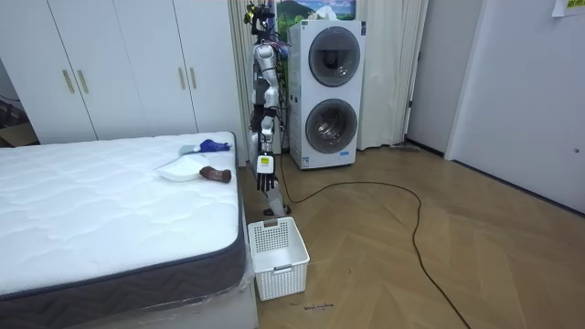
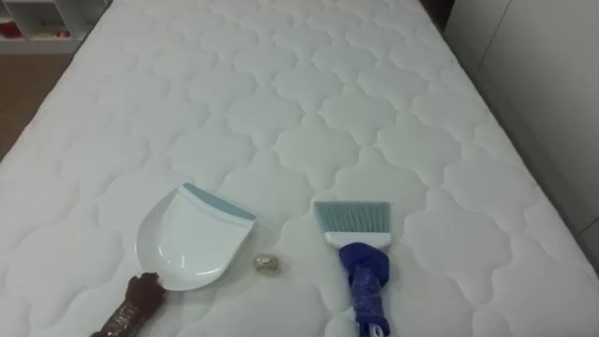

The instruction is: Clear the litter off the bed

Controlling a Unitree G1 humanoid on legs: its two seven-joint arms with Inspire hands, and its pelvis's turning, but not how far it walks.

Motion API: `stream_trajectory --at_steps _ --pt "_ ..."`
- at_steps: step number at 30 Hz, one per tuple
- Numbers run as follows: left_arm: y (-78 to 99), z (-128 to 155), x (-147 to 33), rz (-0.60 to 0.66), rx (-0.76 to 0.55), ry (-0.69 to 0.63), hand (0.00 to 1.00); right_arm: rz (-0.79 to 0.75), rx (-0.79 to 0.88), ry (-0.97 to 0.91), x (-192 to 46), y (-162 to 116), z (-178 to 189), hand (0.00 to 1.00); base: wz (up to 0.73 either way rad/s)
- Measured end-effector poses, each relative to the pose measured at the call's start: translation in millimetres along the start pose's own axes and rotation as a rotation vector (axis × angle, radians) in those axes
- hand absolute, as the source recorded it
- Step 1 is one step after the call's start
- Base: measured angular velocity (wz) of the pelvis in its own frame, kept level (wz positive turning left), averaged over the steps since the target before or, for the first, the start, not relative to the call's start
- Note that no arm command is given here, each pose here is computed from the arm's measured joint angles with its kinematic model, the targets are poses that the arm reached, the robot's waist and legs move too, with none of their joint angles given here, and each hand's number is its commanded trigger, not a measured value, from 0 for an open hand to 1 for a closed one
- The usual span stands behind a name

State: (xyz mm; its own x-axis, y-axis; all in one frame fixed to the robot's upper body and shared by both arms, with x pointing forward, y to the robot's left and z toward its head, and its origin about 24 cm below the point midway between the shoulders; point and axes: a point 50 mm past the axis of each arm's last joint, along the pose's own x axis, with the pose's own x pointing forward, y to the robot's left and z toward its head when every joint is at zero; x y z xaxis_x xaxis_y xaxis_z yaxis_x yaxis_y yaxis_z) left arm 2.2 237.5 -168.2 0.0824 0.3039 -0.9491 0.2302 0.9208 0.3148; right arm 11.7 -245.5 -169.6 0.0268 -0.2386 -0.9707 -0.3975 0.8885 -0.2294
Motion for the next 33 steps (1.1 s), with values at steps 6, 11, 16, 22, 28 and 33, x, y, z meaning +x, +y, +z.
stream_trajectory --at_steps 6,11,16,22,28,33 --pt "-0.3 0 -0.1 -0.002 0.000 0.001 0.00 -0.001 -0.001 0.000 0 0 0 0.00 0.00" --pt "0.3 0 0.0 0.002 -0.001 -0.003 0.00 -0.004 0.000 -0.002 0 0 1 0.00 0.00" --pt "1.8 1 0.1 0.022 -0.004 -0.007 0.00 -0.023 0.006 -0.006 0 -2 1 0.00 0.00" --pt "9.3 4 0.0 0.106 -0.073 -0.021 0.00 -0.051 0.017 -0.012 0 -3 1 0.00 0.02" --pt "32.8 39 -7.0 0.290 -0.261 -0.201 0.00 -0.083 0.020 -0.056 0 -6 6 0.00 0.01" --pt "52.6 75 -20.9 0.438 -0.346 -0.411 0.00 -0.093 0.029 -0.106 -1 -8 13 0.00 0.04"
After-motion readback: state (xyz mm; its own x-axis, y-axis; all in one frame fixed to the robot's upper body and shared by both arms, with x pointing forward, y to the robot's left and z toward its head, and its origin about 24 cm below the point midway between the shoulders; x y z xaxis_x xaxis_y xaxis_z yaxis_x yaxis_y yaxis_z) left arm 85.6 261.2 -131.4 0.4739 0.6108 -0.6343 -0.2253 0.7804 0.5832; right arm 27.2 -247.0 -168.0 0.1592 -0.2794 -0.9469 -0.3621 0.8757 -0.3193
